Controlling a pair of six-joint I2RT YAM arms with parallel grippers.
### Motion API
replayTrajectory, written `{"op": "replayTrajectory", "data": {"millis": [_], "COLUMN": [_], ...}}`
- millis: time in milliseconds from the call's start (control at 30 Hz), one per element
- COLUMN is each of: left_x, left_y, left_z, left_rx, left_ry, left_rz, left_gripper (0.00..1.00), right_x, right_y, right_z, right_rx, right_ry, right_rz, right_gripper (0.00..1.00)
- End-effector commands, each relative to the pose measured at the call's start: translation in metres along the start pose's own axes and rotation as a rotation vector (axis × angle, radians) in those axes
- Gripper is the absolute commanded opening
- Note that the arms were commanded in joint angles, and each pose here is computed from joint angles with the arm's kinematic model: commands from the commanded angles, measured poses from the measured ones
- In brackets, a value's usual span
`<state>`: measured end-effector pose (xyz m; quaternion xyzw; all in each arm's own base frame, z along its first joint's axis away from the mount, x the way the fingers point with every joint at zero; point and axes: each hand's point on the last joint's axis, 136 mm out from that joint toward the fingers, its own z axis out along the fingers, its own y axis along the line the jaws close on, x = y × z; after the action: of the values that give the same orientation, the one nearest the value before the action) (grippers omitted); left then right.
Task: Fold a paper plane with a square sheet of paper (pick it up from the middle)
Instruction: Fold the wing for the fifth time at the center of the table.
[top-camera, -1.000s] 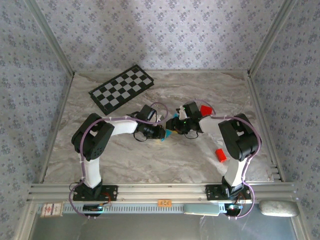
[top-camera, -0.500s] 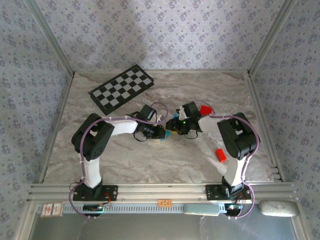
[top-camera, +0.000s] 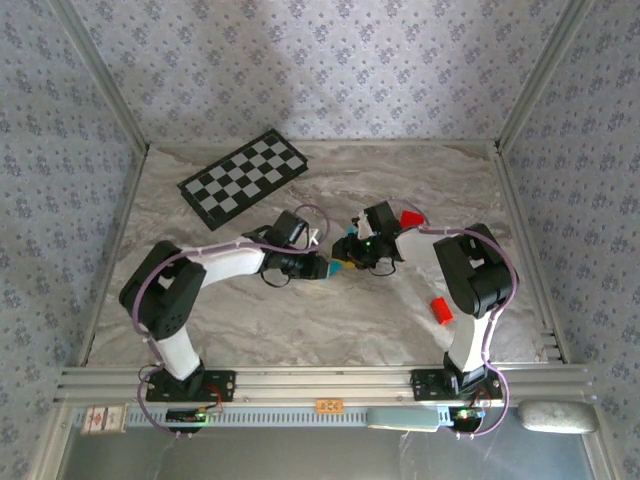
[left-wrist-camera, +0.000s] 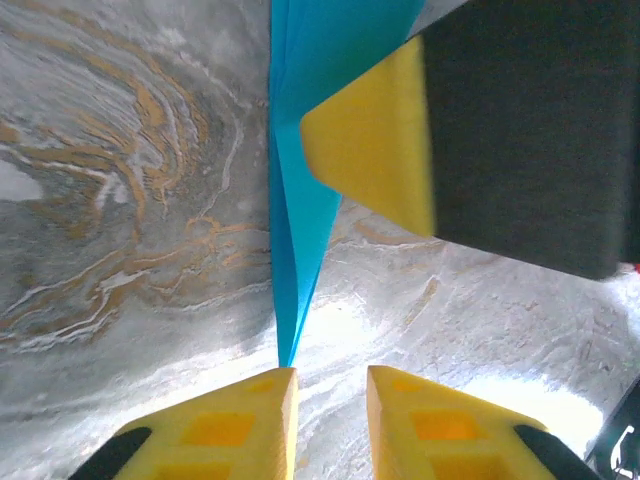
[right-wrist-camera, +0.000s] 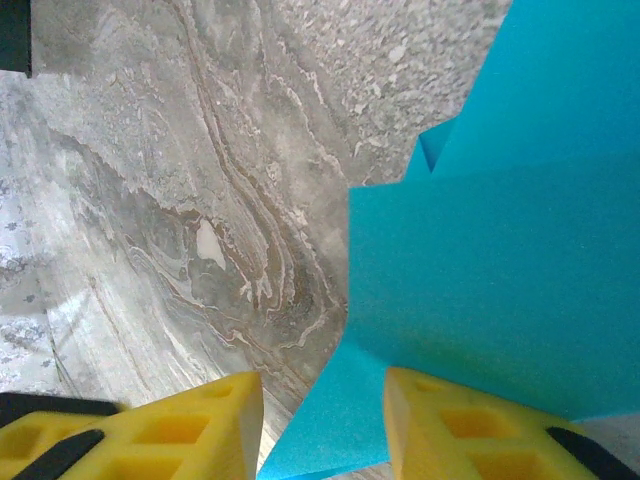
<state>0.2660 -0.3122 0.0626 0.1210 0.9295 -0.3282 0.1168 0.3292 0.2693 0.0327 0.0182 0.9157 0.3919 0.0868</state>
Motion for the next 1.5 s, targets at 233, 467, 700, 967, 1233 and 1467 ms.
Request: {"op": "replayTrajectory", "data": {"millis": [233, 467, 700, 967, 1233, 1467], "left_x": [-0.013, -0.015, -0.013, -0.01, 0.002, 0.014], "left_y": [-0.018, -0.023, -0.017, -0.004, 0.006, 0.015], "left_z": [-0.011, 0.011, 0.025, 0.036, 0.046, 0.049], "left_rx": [0.099, 0.11, 0.082, 0.021, 0.002, -0.028], "left_ry": [-0.154, -0.115, -0.08, -0.042, 0.013, 0.047], "left_rz": [-0.059, -0.074, -0.097, -0.116, -0.143, -0.158], "left_gripper": [0.12, 0.07, 0.04, 0.03, 0.03, 0.02], "right_x": [0.018, 0.021, 0.022, 0.021, 0.022, 0.023], "right_y": [-0.004, -0.012, -0.017, -0.019, -0.021, -0.025], "right_z": [0.011, 0.015, 0.017, 0.016, 0.017, 0.017], "right_rx": [0.026, 0.059, 0.077, 0.091, 0.1, 0.118], "right_ry": [0.071, 0.086, 0.095, 0.1, 0.106, 0.113], "right_rz": [0.039, 0.043, 0.047, 0.048, 0.049, 0.059], "right_gripper": [0.28, 0.19, 0.13, 0.13, 0.13, 0.13]}}
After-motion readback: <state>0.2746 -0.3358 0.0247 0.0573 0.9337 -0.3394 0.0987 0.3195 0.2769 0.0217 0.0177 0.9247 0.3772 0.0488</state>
